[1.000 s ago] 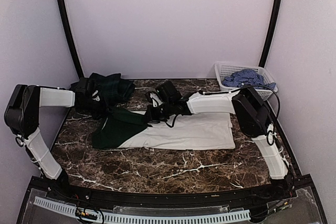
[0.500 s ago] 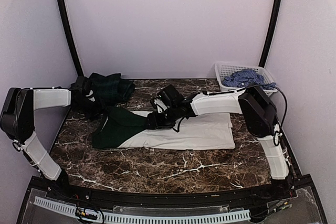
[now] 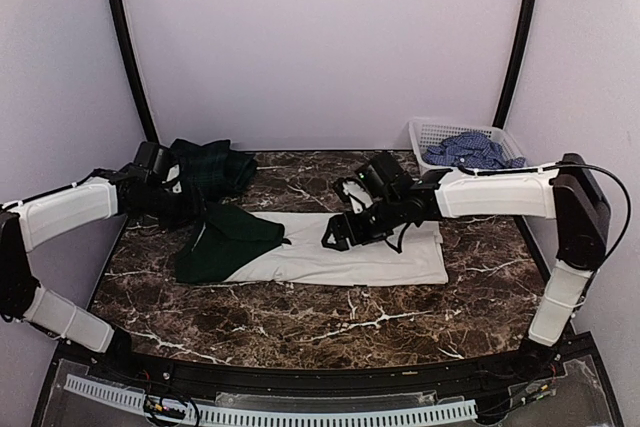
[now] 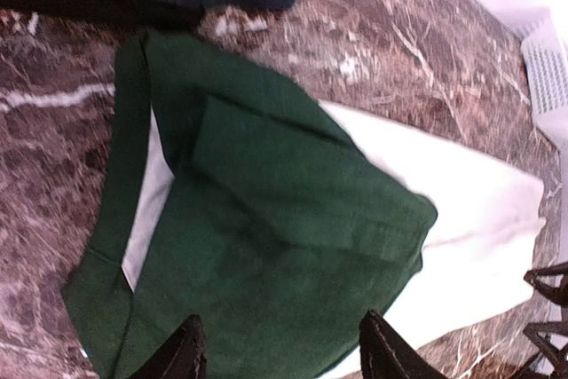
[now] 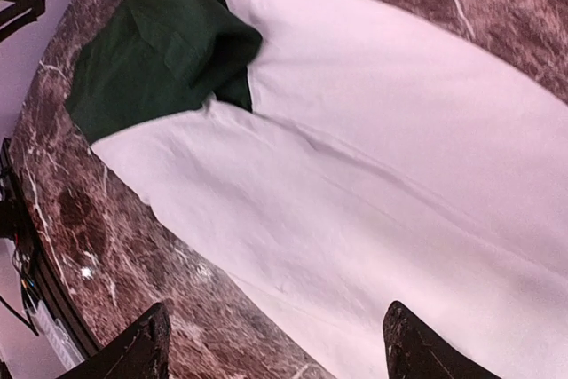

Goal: Fold and stack the mixed laundry pile
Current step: Adjust the rectangle-folded T-shirt at the center of the board, then rotate the rectangle-folded T-shirt at the center of the board.

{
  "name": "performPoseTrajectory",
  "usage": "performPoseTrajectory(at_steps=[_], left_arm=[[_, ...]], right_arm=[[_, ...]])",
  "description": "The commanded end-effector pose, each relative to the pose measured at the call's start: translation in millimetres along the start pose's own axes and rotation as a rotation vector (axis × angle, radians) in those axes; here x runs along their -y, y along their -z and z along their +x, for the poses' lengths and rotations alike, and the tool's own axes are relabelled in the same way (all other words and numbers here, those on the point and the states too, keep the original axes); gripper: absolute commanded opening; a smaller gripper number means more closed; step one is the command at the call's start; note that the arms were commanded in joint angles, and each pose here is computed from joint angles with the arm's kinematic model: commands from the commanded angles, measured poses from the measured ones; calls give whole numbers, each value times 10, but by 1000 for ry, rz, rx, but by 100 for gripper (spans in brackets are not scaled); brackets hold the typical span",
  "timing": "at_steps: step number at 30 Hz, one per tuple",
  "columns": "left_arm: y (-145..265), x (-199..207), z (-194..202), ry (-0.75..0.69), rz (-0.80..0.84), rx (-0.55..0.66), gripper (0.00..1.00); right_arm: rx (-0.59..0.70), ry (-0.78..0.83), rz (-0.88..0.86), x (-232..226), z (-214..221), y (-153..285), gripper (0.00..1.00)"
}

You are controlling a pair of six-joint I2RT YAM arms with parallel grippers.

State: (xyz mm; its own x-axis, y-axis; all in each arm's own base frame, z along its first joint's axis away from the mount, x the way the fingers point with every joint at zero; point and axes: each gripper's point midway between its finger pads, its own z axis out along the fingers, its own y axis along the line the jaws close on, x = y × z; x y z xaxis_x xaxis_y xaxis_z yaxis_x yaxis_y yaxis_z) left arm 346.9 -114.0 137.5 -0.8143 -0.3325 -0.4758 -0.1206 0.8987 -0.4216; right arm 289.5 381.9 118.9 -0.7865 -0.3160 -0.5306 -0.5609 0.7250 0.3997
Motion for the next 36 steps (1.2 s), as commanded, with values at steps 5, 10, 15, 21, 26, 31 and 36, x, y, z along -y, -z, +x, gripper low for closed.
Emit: performPoseTrajectory(at_steps=[5,10,15,21,26,31,36], left_arm=[[-146,181,937,-96,76,-222,54],[-364,198,1070,-105,69,-272,54],[-633,-122,1148,-61,-55,-316,54],[-719,-402,1022,-13,-129,-302,54],[-507,-185,865,-65,-88,-239,56],[-274,125,850,-156,-71,-221,56],[-205,63,1015,-103,-85,-259,56]], right_arm=[[-104,-45,45,492,597,-15,80],[-156,-50,83,785,701,-143,80],[-234,-121,89,918,1048,-240,80],[-308,-225,69,917,1451,-206,79],[-362,-228,30,556,1766,-140,80],[-452,-225,-34,10,2219,-116,80],[-451,-135,-83,-515,2291,162,80]])
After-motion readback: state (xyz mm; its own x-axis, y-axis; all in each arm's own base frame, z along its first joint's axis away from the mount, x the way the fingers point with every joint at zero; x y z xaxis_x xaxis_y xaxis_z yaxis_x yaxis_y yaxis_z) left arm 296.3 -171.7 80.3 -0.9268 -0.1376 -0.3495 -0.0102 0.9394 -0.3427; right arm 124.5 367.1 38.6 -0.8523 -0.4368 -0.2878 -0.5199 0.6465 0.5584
